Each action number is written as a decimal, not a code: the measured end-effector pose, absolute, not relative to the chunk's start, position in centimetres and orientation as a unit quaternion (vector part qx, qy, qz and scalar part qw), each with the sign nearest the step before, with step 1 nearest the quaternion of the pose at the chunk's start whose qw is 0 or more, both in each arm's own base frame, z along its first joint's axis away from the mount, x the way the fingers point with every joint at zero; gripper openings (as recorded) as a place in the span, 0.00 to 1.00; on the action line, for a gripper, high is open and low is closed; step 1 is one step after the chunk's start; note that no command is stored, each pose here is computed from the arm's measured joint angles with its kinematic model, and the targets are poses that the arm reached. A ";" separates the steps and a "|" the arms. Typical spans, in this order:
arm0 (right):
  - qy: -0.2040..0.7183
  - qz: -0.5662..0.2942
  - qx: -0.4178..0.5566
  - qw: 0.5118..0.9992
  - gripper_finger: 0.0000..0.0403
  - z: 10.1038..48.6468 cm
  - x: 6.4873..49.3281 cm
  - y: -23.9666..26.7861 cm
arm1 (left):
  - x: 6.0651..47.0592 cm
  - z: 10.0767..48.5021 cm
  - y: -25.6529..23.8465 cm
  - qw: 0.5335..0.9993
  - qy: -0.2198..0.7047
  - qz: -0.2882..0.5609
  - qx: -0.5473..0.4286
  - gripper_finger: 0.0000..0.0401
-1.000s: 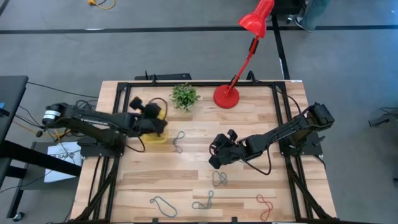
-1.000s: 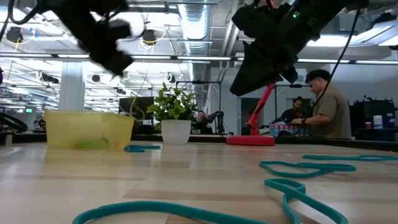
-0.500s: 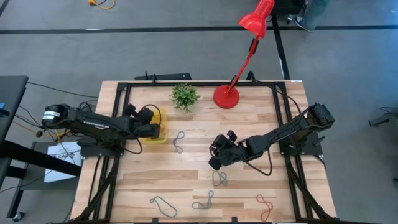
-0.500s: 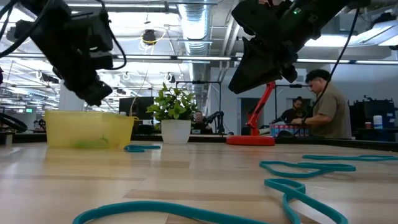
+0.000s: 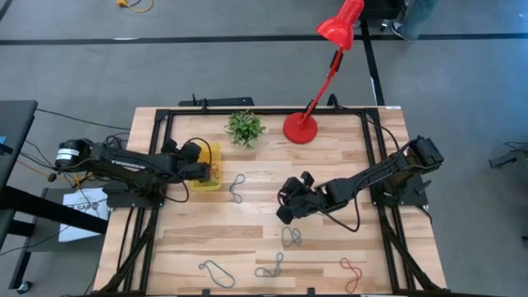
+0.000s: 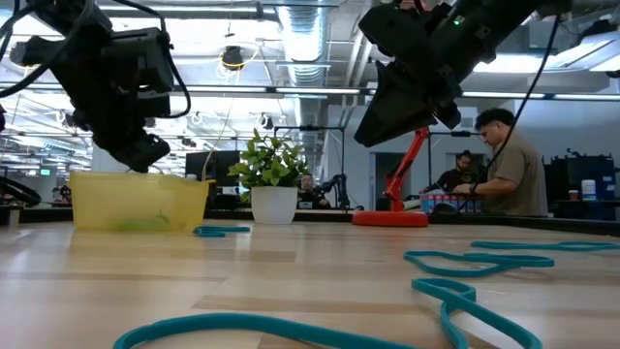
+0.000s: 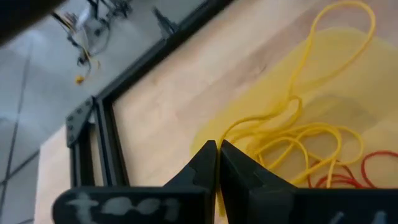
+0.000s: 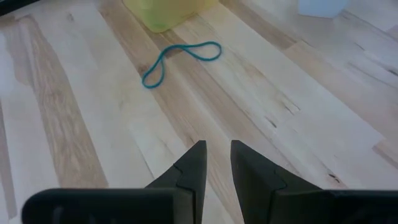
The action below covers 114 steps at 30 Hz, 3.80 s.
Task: Pick and place items into bin
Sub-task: Put the yellow rubber band into the yellow bin, then put the blue rubber band into the yellow bin
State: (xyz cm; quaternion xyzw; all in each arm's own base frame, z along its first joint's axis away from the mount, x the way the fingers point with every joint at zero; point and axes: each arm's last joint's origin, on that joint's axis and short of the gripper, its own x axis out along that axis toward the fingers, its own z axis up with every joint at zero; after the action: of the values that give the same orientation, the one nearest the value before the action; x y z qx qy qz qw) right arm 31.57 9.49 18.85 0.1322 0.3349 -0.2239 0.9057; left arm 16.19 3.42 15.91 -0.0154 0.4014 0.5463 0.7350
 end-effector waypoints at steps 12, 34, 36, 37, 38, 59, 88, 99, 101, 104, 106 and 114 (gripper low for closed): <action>0.335 -0.224 0.132 0.906 0.17 18.8 31.6 9.5 | 16.1 15.9 4.1 0.726 0.410 0.551 -0.024 0.04; 0.335 -0.224 0.132 0.906 0.17 18.8 31.6 9.5 | 18.1 16.5 4.3 0.778 0.352 0.518 -0.044 0.26; 0.335 -0.224 0.132 0.906 0.17 18.8 31.6 9.5 | 18.4 16.7 4.3 0.785 0.343 0.513 -0.047 0.26; 0.335 -0.224 0.132 0.906 0.17 18.8 31.6 9.5 | 18.5 16.7 4.3 0.788 0.338 0.512 -0.049 0.26; 0.335 -0.224 0.132 0.906 0.17 18.8 31.6 9.5 | 18.6 16.8 4.3 0.791 0.333 0.511 -0.050 0.26; 0.335 -0.223 0.131 0.906 0.17 18.8 31.6 9.5 | 22.5 18.6 -1.3 0.946 0.276 0.149 -0.082 0.25; 0.335 -0.227 0.132 0.905 0.17 18.8 31.6 9.3 | 31.8 17.5 -1.4 0.811 0.538 0.223 -0.057 0.25; 0.337 -0.227 0.131 0.904 0.17 18.8 31.6 9.3 | 32.9 13.3 -0.9 0.776 0.586 0.226 -0.054 0.25; 0.338 -0.228 0.130 0.904 0.17 18.8 31.6 9.3 | 32.9 13.0 -0.8 0.774 0.587 0.234 -0.053 0.25; 0.339 -0.228 0.130 0.904 0.17 18.8 31.6 9.2 | 33.0 13.0 -0.6 0.774 0.585 0.236 -0.051 0.25; 0.339 -0.228 0.129 0.904 0.17 18.8 31.6 9.2 | 33.0 13.0 -0.6 0.777 0.584 0.232 -0.040 0.25; 0.341 -0.223 0.119 0.905 0.17 18.8 31.6 9.3 | 33.4 12.6 1.1 0.781 0.601 0.163 -0.046 0.07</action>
State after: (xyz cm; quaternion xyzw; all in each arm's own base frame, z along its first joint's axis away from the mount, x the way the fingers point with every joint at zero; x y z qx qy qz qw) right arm 31.59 9.25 18.79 0.1190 0.3408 -0.2235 0.9054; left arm 33.42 1.07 12.59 -0.0461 0.6013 0.1626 0.7810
